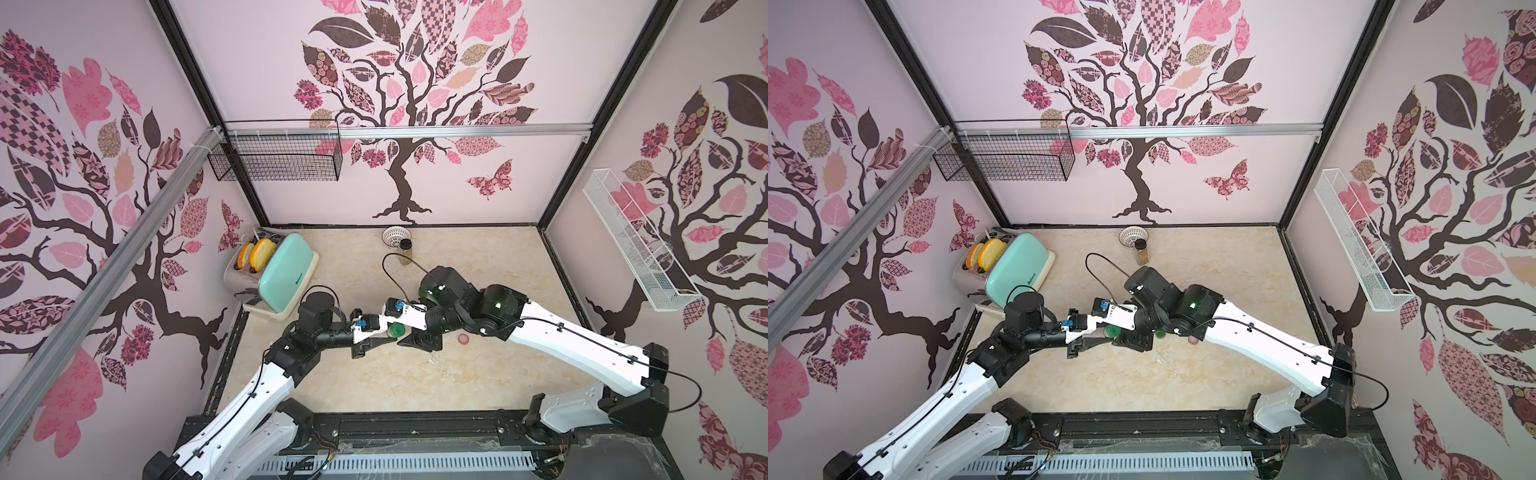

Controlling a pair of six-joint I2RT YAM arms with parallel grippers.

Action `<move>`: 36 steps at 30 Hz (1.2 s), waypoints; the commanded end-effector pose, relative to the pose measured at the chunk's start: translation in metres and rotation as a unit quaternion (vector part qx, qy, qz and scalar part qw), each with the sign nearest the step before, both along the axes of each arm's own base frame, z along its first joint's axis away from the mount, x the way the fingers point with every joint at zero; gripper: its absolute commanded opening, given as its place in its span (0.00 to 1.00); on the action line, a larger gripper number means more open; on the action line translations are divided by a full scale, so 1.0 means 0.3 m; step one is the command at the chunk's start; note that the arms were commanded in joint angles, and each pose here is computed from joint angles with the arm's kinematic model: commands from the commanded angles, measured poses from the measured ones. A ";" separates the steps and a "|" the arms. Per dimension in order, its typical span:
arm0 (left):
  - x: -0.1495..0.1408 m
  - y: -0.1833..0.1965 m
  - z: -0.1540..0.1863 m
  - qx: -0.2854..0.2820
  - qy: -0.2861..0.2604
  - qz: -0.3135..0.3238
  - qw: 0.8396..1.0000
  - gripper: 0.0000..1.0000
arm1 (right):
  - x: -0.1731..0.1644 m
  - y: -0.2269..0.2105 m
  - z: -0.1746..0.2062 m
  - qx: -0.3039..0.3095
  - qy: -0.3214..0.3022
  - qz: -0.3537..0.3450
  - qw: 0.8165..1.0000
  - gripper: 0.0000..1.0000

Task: Close the paint jar lid
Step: Screw the lid onto the paint jar.

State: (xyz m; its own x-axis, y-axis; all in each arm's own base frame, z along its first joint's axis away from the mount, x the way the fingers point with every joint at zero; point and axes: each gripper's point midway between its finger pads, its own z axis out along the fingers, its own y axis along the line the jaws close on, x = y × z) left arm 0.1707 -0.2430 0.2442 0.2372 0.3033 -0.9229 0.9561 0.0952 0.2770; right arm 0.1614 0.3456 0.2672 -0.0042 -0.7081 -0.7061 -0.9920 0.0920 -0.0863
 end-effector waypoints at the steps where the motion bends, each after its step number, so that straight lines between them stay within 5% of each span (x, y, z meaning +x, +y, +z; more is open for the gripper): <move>1: -0.009 -0.004 0.020 -0.009 -0.010 -0.008 1.000 0.20 | 0.021 0.018 0.038 0.017 -0.010 -0.005 1.000 0.50; 12: -0.009 -0.003 0.021 -0.008 -0.010 -0.008 1.000 0.21 | 0.032 0.030 0.034 0.017 -0.001 -0.018 1.000 0.24; 19: -0.007 -0.001 0.023 -0.008 -0.013 -0.006 1.000 0.21 | 0.064 0.055 0.049 0.038 0.051 -0.090 0.994 0.08; 23: -0.004 0.002 0.025 -0.008 -0.017 -0.001 1.000 0.20 | 0.085 0.071 0.069 0.066 0.104 -0.156 0.980 0.00; 30: 0.000 0.004 0.027 -0.007 -0.023 0.004 1.000 0.20 | 0.131 0.067 0.069 0.096 0.196 -0.297 0.930 0.00; 36: 0.003 0.008 0.023 -0.004 -0.024 0.009 1.000 0.20 | 0.128 0.075 0.022 0.087 0.233 -0.334 0.909 0.00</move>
